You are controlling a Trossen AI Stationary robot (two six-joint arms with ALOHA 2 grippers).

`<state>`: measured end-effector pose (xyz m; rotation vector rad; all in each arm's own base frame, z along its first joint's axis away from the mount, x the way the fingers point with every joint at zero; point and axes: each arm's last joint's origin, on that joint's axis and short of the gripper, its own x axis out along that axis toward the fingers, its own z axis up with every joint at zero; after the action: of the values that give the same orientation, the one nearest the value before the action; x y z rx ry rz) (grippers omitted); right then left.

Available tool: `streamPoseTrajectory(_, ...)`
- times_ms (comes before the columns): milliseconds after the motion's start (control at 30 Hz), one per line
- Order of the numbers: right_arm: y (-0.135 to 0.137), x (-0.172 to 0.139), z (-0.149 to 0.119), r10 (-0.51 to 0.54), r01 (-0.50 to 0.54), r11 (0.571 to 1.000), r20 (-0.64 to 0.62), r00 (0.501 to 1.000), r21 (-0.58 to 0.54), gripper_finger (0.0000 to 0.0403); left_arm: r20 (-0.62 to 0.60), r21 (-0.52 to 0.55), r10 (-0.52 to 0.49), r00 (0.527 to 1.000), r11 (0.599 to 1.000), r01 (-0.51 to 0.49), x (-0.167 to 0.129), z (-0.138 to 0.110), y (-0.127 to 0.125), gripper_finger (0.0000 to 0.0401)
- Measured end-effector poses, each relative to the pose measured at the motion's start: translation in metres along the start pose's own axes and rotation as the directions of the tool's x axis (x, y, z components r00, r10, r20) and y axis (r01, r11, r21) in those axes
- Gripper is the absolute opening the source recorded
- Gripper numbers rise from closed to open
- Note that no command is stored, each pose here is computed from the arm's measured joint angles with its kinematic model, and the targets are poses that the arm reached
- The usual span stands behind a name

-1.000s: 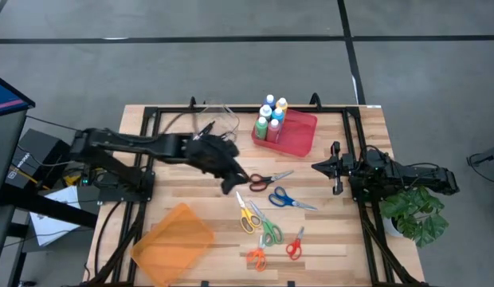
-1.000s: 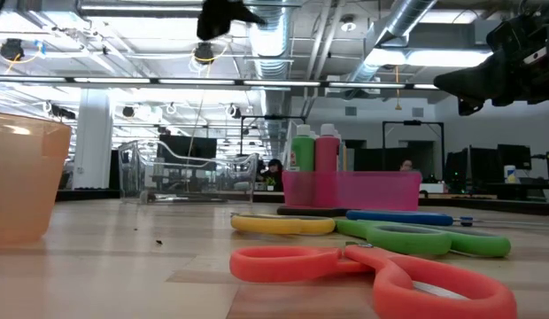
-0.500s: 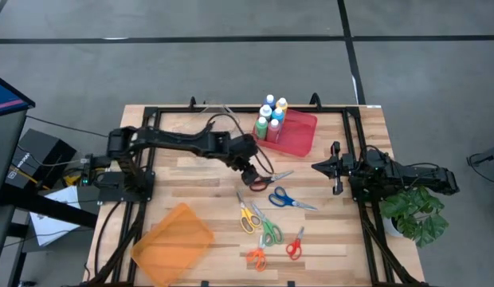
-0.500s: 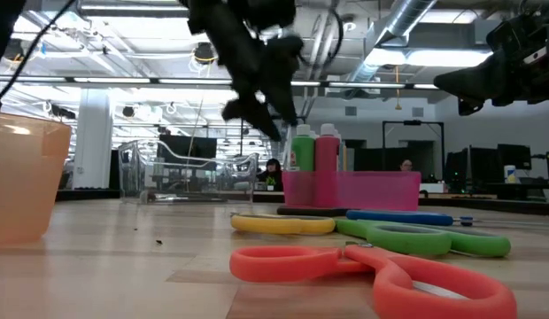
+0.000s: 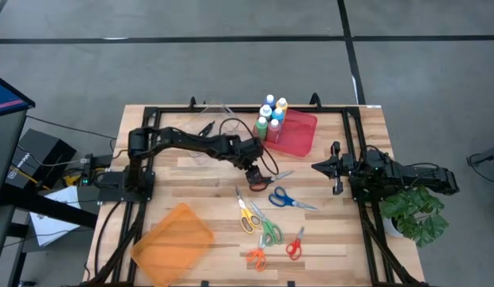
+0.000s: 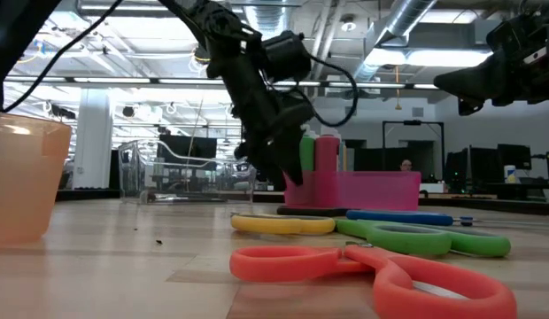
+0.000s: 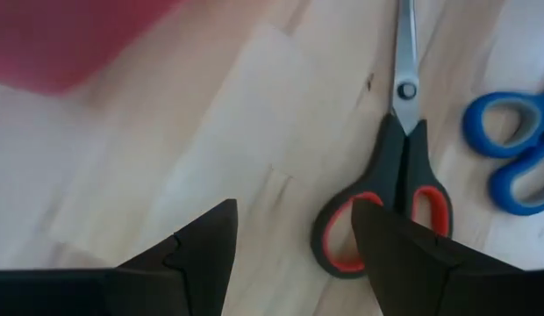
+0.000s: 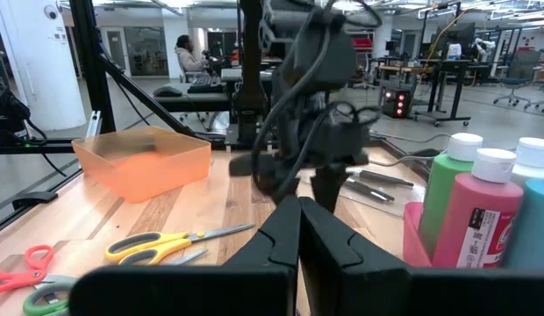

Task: Pick & Place Paint Supplies
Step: Put the black scissors into the orange bin

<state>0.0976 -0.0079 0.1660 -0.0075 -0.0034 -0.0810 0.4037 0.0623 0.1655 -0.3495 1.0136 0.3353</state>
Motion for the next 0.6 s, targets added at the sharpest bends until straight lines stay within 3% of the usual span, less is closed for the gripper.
streamPoseTrajectory(600, 0.0, 0.0, 0.0, 0.0, 0.0, 1.0, 0.0, 1.0, 0.0, 0.0, -0.013, 0.143, 0.059, 0.998, 0.988, -0.056, 0.024, -0.012, -0.012, 0.0218)
